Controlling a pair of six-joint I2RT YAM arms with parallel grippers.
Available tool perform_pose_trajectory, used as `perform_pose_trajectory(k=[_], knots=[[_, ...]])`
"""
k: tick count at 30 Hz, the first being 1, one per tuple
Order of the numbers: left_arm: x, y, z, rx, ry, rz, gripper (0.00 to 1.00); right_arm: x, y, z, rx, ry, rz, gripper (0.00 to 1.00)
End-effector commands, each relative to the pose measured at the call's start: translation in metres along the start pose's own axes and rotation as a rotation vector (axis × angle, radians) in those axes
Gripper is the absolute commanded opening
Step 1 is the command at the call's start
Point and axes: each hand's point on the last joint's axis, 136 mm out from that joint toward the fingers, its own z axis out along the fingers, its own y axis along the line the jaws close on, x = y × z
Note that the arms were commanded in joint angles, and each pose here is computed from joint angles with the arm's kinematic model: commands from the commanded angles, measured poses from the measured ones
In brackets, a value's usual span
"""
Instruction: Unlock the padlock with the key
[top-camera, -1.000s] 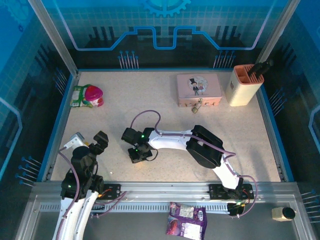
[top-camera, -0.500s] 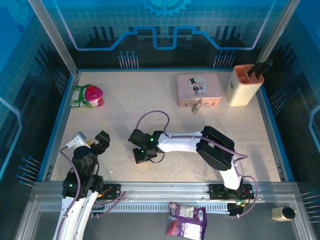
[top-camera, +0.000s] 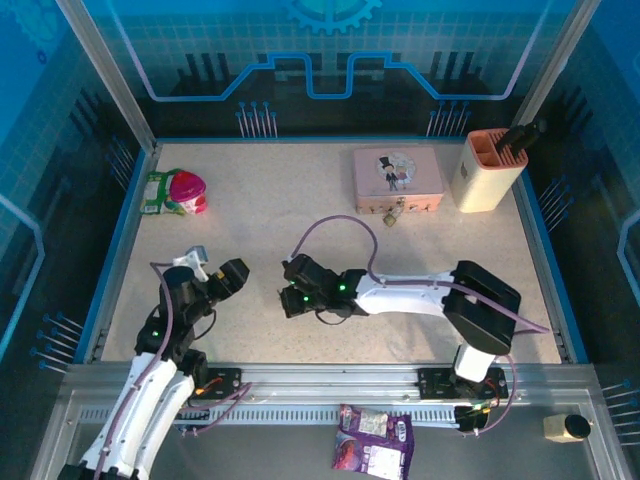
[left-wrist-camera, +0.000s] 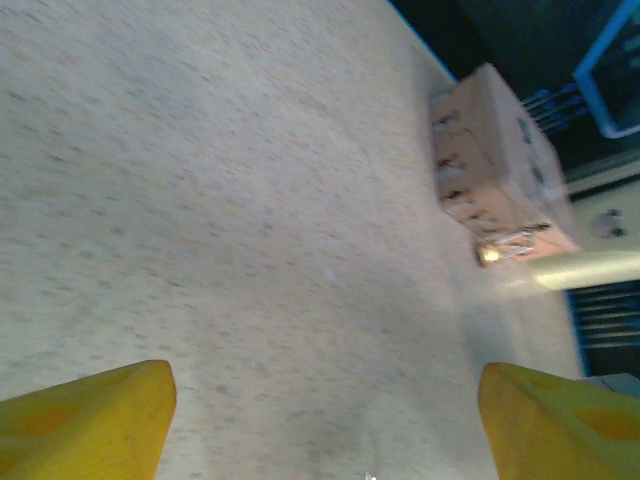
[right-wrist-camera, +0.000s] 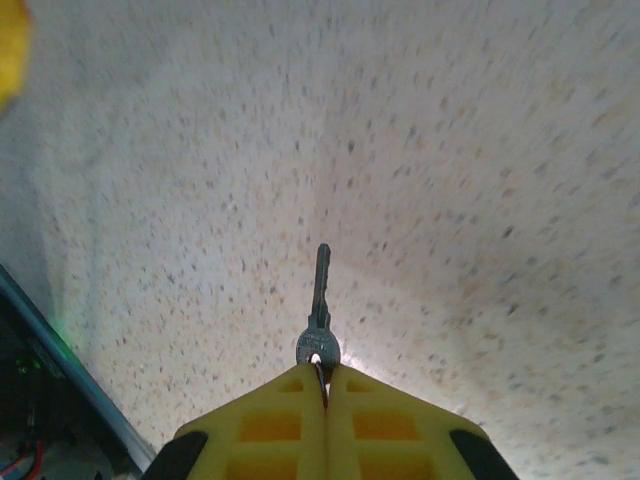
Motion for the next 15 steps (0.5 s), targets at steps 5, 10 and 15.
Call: perform_pose_trajectory(k=[5,10,15], knots=[[0.002,-0.078,0.001,0.282,0.100,-0.043,0.72,-0.054,0.003,-0.031,-0.108,-0.264,-0.026,0.00],[0.017,-0.104,0.009,0.319,0.152,0.002,0.68,-0.063,0.007,-0.041,-0.180,-0.322,-0.060,0.00],[0.026,-0.116,0.021,0.293,0.195,0.051,0.64,-0.065,0.009,-0.048,-0.202,-0.342,-0.074,0.00]])
